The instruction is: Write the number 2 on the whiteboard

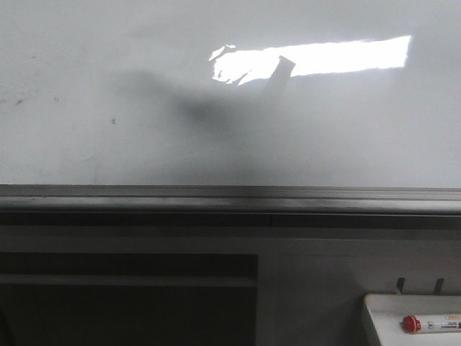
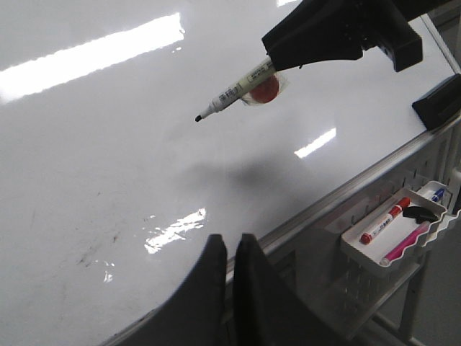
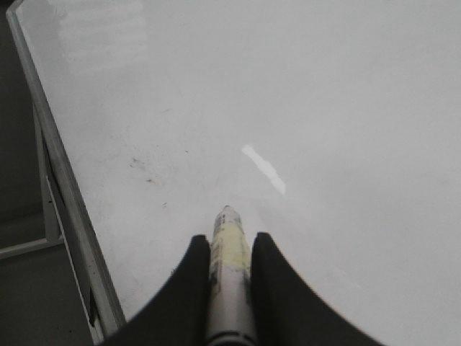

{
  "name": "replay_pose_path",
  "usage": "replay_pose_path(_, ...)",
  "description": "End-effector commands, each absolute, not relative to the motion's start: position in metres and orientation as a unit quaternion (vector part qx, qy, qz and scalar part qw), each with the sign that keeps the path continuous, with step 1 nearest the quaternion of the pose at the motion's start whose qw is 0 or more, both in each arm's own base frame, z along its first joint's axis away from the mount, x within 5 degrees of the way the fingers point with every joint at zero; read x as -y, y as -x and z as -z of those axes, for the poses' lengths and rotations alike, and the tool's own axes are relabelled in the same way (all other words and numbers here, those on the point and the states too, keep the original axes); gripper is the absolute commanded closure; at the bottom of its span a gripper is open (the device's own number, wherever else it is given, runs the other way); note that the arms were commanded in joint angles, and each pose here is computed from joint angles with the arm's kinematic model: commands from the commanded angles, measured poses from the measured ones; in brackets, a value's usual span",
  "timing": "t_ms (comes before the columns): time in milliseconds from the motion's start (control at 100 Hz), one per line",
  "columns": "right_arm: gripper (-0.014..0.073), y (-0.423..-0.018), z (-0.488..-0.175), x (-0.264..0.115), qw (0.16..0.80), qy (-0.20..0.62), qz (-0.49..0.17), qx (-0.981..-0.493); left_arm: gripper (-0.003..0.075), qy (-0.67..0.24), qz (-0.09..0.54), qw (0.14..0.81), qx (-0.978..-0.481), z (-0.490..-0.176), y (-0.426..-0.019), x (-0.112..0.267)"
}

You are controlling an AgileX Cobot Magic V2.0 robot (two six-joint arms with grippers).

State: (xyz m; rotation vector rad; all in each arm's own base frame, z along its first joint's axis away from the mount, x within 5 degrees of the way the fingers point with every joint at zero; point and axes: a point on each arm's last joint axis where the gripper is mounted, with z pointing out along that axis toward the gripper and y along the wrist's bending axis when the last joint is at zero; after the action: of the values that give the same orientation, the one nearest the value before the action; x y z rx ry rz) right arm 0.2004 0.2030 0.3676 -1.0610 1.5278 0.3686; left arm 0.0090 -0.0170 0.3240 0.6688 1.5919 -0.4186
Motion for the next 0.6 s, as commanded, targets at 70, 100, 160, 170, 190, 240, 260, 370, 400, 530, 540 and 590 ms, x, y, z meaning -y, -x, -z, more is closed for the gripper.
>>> replay_pose_path(70,0.0666,-0.209,-0.376,-0.204,0.609,0.438,-0.143,-0.646,0.0741,-0.245,0.211,0.674,-0.664,-0.328,-0.015,0.019)
replay_pose_path(100,0.0666,-0.210,-0.373,-0.206,0.603,0.441,-0.144,-0.649,0.0741,-0.243,0.212,0.677,-0.662,-0.327,-0.016,0.019)
replay_pose_path(160,0.0666,-0.212,-0.369,-0.208,0.596,0.445,-0.144,-0.653,0.0741,-0.241,0.212,0.680,-0.659,-0.326,-0.017,0.020)
replay_pose_path(170,0.0666,-0.212,-0.368,-0.208,0.595,0.445,-0.144,-0.654,0.0741,-0.241,0.212,0.681,-0.658,-0.326,-0.017,0.020)
replay_pose_path(190,0.0666,-0.213,-0.367,-0.209,0.593,0.446,-0.144,-0.654,0.0741,-0.241,0.212,0.680,-0.659,-0.325,-0.017,0.020)
replay_pose_path(240,0.0666,-0.215,-0.365,-0.210,0.592,0.446,-0.143,-0.656,0.0741,-0.241,0.212,0.680,-0.659,-0.325,-0.018,0.020)
replay_pose_path(260,0.0666,-0.215,-0.365,-0.210,0.592,0.445,-0.143,-0.656,0.0741,-0.241,0.212,0.680,-0.659,-0.325,-0.018,0.020)
replay_pose_path(370,0.0666,-0.217,-0.361,-0.212,0.589,0.446,-0.141,-0.659,0.0741,-0.241,0.212,0.680,-0.660,-0.324,-0.018,0.020)
replay_pose_path(400,0.0666,-0.218,-0.360,-0.213,0.588,0.446,-0.140,-0.660,0.0741,-0.241,0.212,0.679,-0.660,-0.324,-0.018,0.020)
replay_pose_path(530,0.0666,-0.223,-0.353,-0.217,0.578,0.449,-0.139,-0.666,0.0741,-0.241,0.212,0.679,-0.660,-0.324,-0.018,0.020)
replay_pose_path(540,0.0666,-0.223,-0.352,-0.217,0.577,0.450,-0.139,-0.667,0.0741,-0.241,0.212,0.679,-0.660,-0.324,-0.018,0.020)
replay_pose_path(590,0.0666,-0.225,-0.349,-0.219,0.575,0.450,-0.138,-0.669,0.0741,-0.241,0.212,0.679,-0.660,-0.324,-0.018,0.020)
